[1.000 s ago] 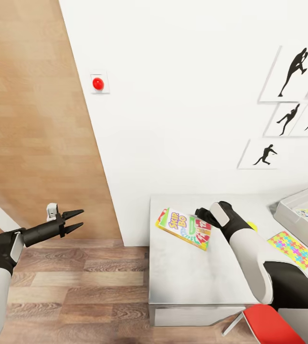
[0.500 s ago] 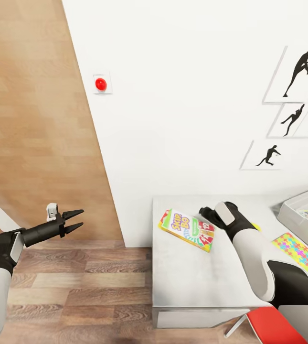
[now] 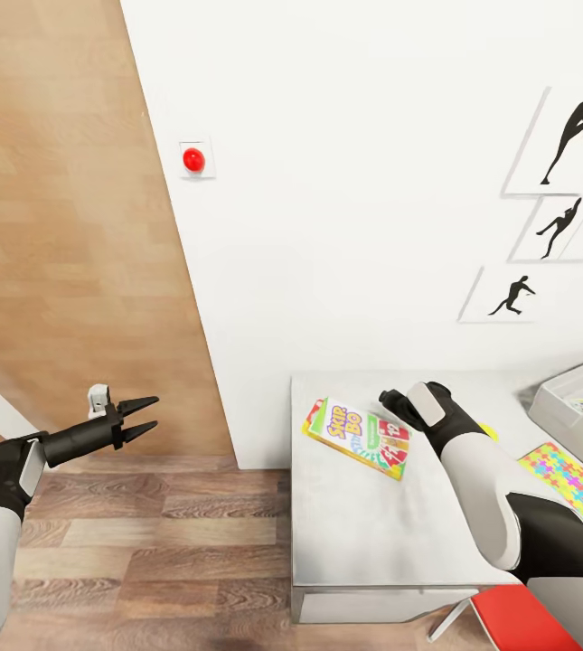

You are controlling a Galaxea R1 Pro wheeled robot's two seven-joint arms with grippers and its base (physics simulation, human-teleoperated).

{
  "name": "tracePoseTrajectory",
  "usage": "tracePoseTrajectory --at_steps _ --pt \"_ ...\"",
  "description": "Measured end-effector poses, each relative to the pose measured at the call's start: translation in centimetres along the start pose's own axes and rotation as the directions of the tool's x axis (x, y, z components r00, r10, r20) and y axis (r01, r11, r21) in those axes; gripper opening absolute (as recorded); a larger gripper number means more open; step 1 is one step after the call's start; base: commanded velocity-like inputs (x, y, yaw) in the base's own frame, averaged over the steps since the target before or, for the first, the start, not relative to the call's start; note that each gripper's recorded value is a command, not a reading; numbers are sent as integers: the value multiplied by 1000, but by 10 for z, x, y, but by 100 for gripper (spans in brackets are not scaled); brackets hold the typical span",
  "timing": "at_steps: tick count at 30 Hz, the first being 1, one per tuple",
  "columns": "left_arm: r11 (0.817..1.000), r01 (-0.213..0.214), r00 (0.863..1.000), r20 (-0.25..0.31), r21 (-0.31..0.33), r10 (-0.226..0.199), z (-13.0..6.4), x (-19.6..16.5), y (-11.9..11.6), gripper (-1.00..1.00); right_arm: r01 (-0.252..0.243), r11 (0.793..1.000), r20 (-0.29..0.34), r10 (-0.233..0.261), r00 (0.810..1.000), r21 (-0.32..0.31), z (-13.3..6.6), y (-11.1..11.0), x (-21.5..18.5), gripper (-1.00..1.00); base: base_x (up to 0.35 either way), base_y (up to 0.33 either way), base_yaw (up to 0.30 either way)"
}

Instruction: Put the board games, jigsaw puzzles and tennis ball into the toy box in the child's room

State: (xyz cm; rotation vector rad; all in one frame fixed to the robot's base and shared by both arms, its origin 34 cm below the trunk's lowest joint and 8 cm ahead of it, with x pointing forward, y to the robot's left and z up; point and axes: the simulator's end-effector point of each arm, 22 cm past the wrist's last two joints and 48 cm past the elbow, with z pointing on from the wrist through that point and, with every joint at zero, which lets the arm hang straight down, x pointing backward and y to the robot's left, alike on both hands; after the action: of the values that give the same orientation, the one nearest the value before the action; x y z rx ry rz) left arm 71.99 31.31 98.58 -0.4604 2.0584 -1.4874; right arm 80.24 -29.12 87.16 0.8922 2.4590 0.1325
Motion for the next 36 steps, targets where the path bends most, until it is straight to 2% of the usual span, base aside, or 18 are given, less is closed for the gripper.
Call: tracePoseTrajectory --at_steps 13,36 --pt "1000 0 1000 0 0 0 0 0 0 100 -7 1000 14 7 1000 1 0 -1 -3 100 90 19 0" --pt "1000 0 1000 0 1 0 0 0 0 100 -11 1000 22 11 1000 11 1 -9 -9 100 7 -11 0"
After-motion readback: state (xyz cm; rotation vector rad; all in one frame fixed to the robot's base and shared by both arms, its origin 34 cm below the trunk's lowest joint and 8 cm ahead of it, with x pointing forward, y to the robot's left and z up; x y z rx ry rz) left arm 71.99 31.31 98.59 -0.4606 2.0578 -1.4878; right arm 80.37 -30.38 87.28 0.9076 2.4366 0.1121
